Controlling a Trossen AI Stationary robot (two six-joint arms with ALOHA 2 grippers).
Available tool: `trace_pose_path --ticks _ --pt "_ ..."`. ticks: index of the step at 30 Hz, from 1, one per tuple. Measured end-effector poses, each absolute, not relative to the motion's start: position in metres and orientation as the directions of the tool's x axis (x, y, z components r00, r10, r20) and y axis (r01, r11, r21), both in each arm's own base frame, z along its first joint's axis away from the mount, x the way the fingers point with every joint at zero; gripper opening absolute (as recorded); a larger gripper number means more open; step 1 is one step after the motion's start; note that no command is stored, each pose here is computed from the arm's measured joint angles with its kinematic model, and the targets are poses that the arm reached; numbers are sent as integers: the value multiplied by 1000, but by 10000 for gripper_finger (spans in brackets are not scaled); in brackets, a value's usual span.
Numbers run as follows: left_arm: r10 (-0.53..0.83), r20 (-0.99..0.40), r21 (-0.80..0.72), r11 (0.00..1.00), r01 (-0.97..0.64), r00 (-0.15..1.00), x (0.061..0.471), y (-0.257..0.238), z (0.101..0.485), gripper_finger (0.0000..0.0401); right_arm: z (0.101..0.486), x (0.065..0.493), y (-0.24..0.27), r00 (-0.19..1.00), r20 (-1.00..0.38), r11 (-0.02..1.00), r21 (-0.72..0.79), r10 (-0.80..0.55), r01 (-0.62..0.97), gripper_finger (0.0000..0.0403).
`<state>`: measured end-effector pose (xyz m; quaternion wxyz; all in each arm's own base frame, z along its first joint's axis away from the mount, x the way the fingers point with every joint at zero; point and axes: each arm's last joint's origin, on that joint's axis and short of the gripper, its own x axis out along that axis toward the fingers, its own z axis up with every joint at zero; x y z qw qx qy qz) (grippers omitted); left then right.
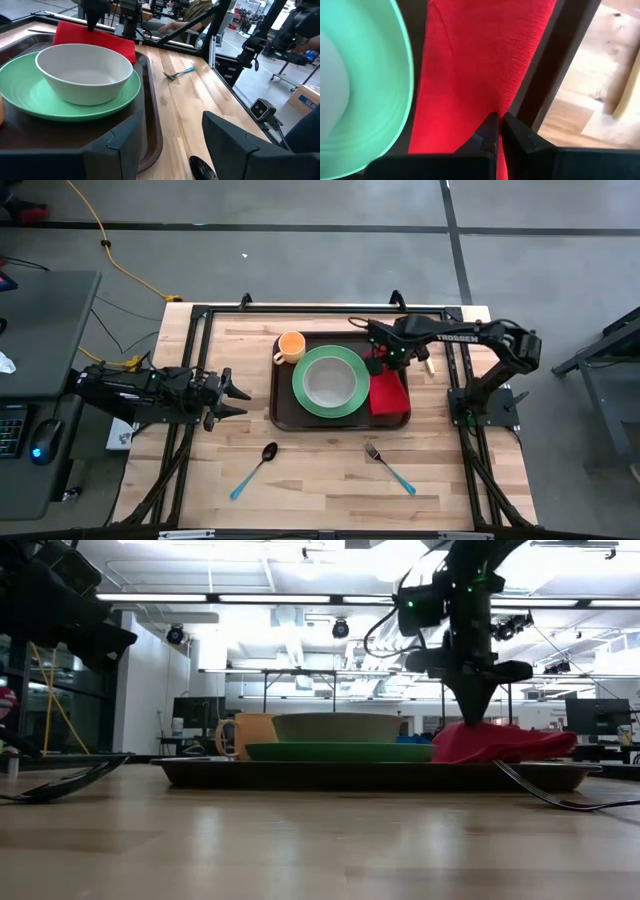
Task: Set up tray
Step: Put the red napkin on the brown serving tray to the right of the green plate
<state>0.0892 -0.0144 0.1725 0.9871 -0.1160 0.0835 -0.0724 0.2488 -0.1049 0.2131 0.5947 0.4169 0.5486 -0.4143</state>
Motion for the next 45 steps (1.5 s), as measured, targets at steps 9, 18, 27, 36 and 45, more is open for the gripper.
trace_pose_path --ticks 9,18,27,36,45 --pt "-162 -148 -248 961 122 976 89 -14 173 230 178 236 -106 105 -992 282 119 66 952 0" --pt "-137 -148 -267 959 93 979 89 -14 173 230 175 228 -116 61 -998 279 61 8 958 0" --pt "-141 -148 -288 953 94 979 89 -14 173 230 175 228 -122 83 -996 283 83 12 956 0" --pt "-140 -148 -287 953 93 979 89 -14 173 230 169 232 -117 66 -998 304 69 23 950 0" --pt "-142 -148 -311 946 90 979 89 -14 173 230 157 237 -118 41 -998 336 53 43 940 0"
